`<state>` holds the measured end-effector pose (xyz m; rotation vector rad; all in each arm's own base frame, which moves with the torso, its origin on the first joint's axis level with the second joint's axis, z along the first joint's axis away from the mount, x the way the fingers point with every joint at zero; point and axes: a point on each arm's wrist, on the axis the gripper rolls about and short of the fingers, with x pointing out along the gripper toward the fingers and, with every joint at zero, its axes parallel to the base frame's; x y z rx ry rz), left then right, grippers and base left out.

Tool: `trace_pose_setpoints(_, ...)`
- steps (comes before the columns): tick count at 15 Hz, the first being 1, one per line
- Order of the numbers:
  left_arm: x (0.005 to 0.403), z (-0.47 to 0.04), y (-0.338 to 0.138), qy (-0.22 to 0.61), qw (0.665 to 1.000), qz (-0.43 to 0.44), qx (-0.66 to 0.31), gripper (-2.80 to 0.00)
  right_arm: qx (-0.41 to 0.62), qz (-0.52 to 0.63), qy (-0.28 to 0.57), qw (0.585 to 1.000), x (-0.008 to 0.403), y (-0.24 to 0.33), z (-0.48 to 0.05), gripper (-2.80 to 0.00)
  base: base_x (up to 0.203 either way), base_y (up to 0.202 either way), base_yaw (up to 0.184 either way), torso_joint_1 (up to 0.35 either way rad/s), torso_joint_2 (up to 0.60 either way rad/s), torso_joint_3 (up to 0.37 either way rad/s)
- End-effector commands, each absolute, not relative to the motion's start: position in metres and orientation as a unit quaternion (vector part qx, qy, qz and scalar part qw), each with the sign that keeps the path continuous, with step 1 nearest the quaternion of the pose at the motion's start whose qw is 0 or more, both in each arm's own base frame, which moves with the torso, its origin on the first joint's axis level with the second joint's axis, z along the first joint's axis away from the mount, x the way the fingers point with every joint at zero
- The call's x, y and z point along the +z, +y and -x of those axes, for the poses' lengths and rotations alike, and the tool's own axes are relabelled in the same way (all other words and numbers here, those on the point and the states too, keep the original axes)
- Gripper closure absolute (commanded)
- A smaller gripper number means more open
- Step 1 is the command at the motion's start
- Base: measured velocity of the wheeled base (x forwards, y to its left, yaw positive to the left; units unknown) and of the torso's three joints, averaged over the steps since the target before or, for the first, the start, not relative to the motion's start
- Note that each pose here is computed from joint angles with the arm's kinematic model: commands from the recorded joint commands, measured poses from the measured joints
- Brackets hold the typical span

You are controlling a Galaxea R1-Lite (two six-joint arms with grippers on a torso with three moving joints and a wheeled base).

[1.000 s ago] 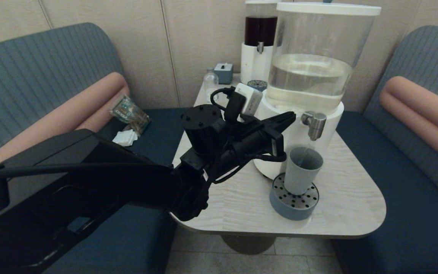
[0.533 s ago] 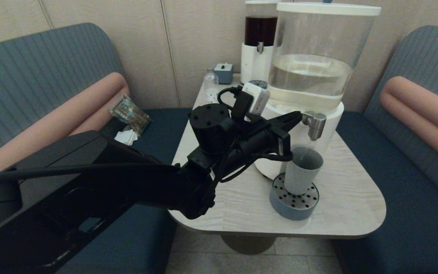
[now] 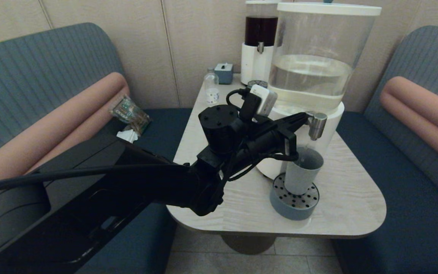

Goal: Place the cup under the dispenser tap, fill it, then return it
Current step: Turn off the faucet

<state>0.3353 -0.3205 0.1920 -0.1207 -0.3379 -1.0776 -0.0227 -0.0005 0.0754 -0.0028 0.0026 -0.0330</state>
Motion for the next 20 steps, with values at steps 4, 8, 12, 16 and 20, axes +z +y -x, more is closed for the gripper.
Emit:
trace_pose_setpoints(4,0.192,-0.341,-0.326,-0.159,0.843,0.057,-0.511,0.0,-0.016,0.002,0.002,1.0,0.075,0.0,0.022,0.0,0.0,0.0,0.0,0.0,0.0,0.0)
trace_pose_setpoints(8,0.198,-0.343,-0.328,-0.157,0.843,0.056,-0.512,0.0,-0.017,0.002,0.003,1.0,0.075,0.0,0.022,0.0,0.0,0.0,0.0,0.0,0.0,0.0)
trace_pose_setpoints(12,0.206,-0.344,-0.334,-0.157,0.84,0.056,-0.517,0.0,-0.017,0.002,0.003,1.0,0.075,0.0,0.022,0.0,0.0,0.0,0.0,0.0,0.0,0.0)
trace_pose_setpoints(16,0.21,-0.344,-0.346,-0.156,0.835,0.053,-0.525,0.0,-0.017,0.002,0.003,1.0,0.075,0.0,0.022,0.0,0.0,0.0,0.0,0.0,0.0,0.0)
trace_pose_setpoints(20,0.208,-0.343,-0.352,-0.15,0.834,0.053,-0.529,0.0,-0.017,0.002,0.003,1.0,0.075,0.0,0.022,0.0,0.0,0.0,0.0,0.0,0.0,0.0)
